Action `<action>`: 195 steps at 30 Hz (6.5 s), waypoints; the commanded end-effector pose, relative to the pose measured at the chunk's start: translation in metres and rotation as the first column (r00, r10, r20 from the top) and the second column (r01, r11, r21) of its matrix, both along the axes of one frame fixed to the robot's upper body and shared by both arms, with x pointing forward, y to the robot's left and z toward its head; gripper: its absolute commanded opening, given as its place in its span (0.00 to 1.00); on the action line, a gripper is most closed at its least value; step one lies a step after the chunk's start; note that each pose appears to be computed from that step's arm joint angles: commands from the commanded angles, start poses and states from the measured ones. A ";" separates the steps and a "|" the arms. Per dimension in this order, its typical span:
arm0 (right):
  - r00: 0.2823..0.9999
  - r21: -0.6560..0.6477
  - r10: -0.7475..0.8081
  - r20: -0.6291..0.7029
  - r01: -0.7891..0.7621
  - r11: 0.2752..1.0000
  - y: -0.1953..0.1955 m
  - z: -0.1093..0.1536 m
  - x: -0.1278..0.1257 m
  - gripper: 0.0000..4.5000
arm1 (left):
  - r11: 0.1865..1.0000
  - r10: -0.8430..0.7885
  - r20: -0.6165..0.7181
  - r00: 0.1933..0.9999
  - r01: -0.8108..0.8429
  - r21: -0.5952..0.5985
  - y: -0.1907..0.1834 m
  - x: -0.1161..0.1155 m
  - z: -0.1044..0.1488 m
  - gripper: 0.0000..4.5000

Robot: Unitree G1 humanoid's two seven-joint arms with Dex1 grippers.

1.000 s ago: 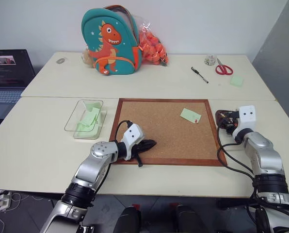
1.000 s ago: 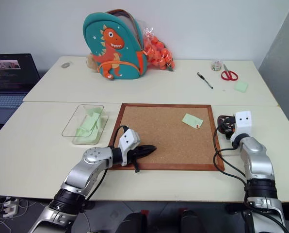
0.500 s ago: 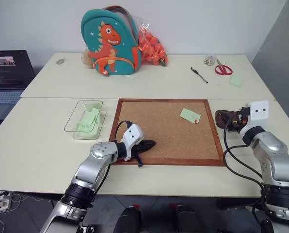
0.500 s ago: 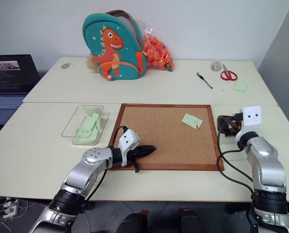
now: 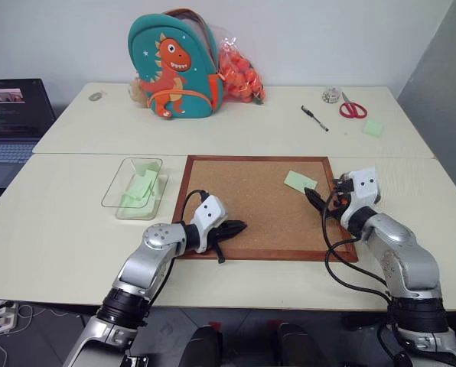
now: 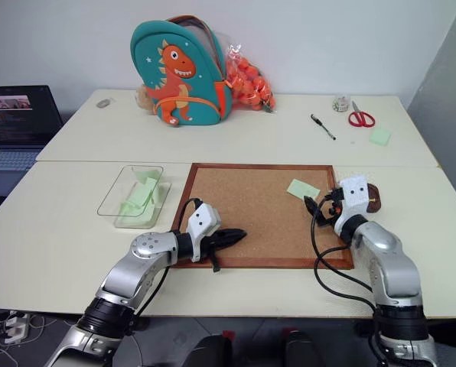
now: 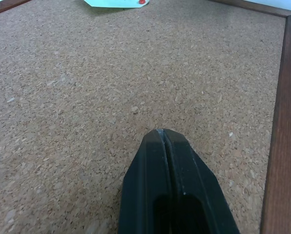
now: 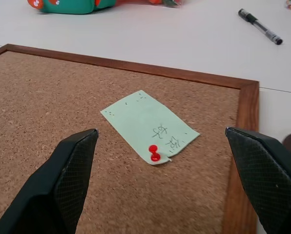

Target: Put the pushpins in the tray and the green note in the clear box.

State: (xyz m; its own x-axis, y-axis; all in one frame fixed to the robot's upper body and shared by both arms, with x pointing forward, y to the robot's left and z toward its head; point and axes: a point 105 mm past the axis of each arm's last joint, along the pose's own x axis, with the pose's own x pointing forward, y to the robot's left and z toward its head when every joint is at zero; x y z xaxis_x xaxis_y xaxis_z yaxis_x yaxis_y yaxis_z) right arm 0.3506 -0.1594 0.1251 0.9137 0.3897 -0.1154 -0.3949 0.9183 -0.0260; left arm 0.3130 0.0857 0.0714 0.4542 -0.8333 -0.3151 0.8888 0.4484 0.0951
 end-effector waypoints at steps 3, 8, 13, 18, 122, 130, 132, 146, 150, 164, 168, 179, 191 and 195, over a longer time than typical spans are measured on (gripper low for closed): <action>0.999 -0.005 -0.003 0.049 0.003 1.000 0.009 0.007 0.013 0.98 | 0.997 0.036 -0.122 0.992 -0.028 0.066 0.008 -0.009 -0.034 0.00; 0.999 -0.023 0.022 0.033 -0.021 1.000 0.017 -0.003 0.016 0.98 | 0.998 0.036 -0.122 0.992 -0.028 0.065 0.008 -0.010 -0.034 0.00; 0.999 -0.023 0.000 0.043 0.001 1.000 0.013 -0.002 0.020 0.83 | 0.998 0.038 -0.122 0.992 -0.031 0.063 0.007 -0.010 -0.034 0.00; 0.999 -0.028 -0.017 0.047 0.018 0.999 0.006 -0.002 0.024 0.60 | 0.998 0.039 -0.123 0.992 -0.031 0.061 0.007 -0.011 -0.034 0.00; 0.903 -0.014 0.355 0.241 -0.363 0.932 0.069 0.061 -0.039 0.00 | 0.724 0.016 -0.674 0.739 -0.473 -0.501 -0.034 0.056 0.093 1.00; 0.901 -0.016 0.358 0.244 -0.366 0.931 0.070 0.063 -0.039 0.00 | 0.716 -0.008 -0.707 0.707 -0.490 -0.498 -0.042 0.056 0.092 0.79; 0.900 -0.017 0.359 0.245 -0.367 0.930 0.070 0.064 -0.039 0.00 | 0.715 -0.009 -0.711 0.703 -0.493 -0.496 -0.043 0.056 0.091 0.70; 0.937 -0.042 0.313 0.157 -0.311 0.950 0.070 0.049 -0.029 0.00 | 0.730 0.004 -0.685 0.729 -0.470 -0.496 -0.043 0.055 0.095 0.07; 0.942 -0.013 0.313 0.121 -0.314 0.949 0.073 0.047 -0.029 0.00 | 0.738 0.016 -0.673 0.740 -0.463 -0.491 -0.041 0.055 0.095 0.00; 0.979 0.225 0.201 -0.023 -0.191 0.955 0.067 0.052 -0.017 0.00 | 0.772 0.043 -0.633 0.773 -0.427 -0.470 -0.037 0.052 0.091 0.00; 0.979 0.340 0.197 -0.053 -0.168 0.925 0.063 0.059 -0.016 0.00 | 0.777 0.051 -0.626 0.778 -0.425 -0.464 -0.036 0.052 0.090 0.00; 0.973 0.060 0.226 0.036 -0.228 0.972 0.063 0.067 -0.022 0.00 | 0.774 0.065 -0.622 0.780 -0.433 -0.462 -0.032 0.053 0.088 0.00; 0.991 -0.012 -0.096 0.095 0.098 0.995 -0.032 0.074 -0.001 0.00 | 0.767 0.039 -0.577 0.816 -0.394 -0.506 -0.030 0.049 0.102 0.00; 0.977 -0.107 -0.209 0.053 0.213 0.971 -0.067 0.056 0.012 0.00 | 0.776 0.034 -0.558 0.829 -0.374 -0.507 -0.032 0.047 0.105 0.00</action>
State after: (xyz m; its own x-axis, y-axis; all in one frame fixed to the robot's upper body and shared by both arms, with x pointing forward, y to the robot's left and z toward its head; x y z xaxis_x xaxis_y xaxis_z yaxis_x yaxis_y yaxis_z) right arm 0.3588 -0.2125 0.1750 0.9653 0.2227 -0.1365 -0.2379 0.9653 -0.1073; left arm 0.3633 0.0563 0.1609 0.5680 -0.8177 -0.0938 0.5523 0.4632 -0.6931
